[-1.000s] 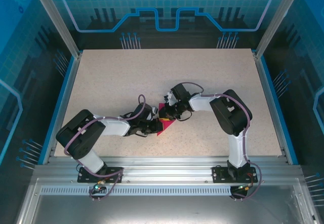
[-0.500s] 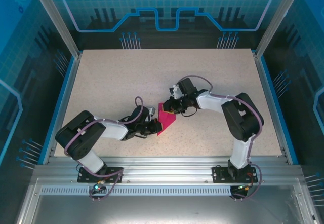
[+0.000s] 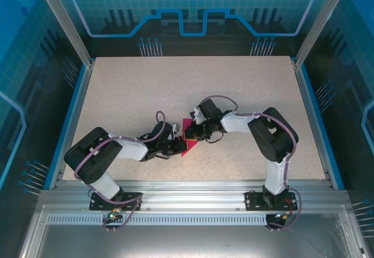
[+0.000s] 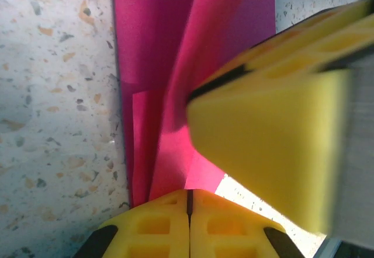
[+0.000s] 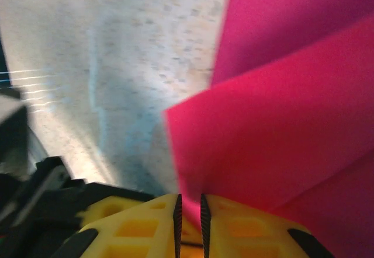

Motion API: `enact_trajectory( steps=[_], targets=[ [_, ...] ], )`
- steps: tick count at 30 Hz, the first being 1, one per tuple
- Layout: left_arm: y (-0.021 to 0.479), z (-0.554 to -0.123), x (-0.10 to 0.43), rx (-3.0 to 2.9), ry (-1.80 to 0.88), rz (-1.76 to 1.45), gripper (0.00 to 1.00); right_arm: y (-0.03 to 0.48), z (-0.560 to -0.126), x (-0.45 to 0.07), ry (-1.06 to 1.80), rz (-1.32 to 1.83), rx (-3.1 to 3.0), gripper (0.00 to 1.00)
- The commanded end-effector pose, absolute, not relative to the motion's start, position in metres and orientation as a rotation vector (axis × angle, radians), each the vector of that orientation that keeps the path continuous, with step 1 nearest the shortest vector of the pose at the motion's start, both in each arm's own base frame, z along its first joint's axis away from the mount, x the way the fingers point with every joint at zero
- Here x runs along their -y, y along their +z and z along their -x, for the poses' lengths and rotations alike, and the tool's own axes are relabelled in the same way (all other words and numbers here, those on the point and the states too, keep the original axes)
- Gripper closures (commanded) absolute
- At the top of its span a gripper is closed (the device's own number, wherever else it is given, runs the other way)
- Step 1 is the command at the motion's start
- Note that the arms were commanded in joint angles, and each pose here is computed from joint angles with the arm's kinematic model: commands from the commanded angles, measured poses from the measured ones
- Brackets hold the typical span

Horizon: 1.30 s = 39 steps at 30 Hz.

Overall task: Fold a paper plane with a square sheet of paper (pick it up from the middle)
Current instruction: Fourth fold the wing at the center of the table.

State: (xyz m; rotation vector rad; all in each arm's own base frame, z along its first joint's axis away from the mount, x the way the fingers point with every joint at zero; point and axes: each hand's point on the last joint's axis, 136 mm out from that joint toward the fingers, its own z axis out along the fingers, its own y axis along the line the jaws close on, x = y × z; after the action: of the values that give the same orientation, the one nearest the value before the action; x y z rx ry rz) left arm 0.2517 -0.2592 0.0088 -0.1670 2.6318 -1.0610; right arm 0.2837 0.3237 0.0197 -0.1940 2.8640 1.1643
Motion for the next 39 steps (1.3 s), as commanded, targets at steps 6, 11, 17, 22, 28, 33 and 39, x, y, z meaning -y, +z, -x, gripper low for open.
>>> enact_trajectory(
  steps=[6,11,17,22,28,33,39],
  targets=[
    [-0.071,-0.191,0.206,-2.992,-0.684,0.290,0.97,0.003,-0.313,-0.305,0.986,0.121,-2.848,0.83],
    [-0.074,-0.185,0.202,-3.005,-0.670,0.292,0.97,0.007,-0.330,-0.295,0.975,0.094,-2.825,0.82],
    [-0.078,-0.180,0.198,-3.019,-0.656,0.295,0.97,0.013,-0.344,-0.290,0.978,0.092,-2.818,0.82],
    [-0.078,-0.179,0.198,-3.023,-0.654,0.290,0.97,0.007,-0.355,-0.283,0.981,0.050,-2.828,0.81],
    [-0.079,-0.177,0.196,-3.027,-0.649,0.288,0.97,0.010,-0.366,-0.277,0.982,0.023,-2.826,0.81],
    [-0.081,-0.175,0.195,-3.035,-0.642,0.277,0.98,0.012,-0.373,-0.277,0.976,0.011,-2.827,0.80],
    [-0.080,-0.174,0.195,-3.035,-0.645,0.274,0.98,-0.002,-0.381,-0.271,0.943,-0.046,-2.857,0.80]
  ],
)
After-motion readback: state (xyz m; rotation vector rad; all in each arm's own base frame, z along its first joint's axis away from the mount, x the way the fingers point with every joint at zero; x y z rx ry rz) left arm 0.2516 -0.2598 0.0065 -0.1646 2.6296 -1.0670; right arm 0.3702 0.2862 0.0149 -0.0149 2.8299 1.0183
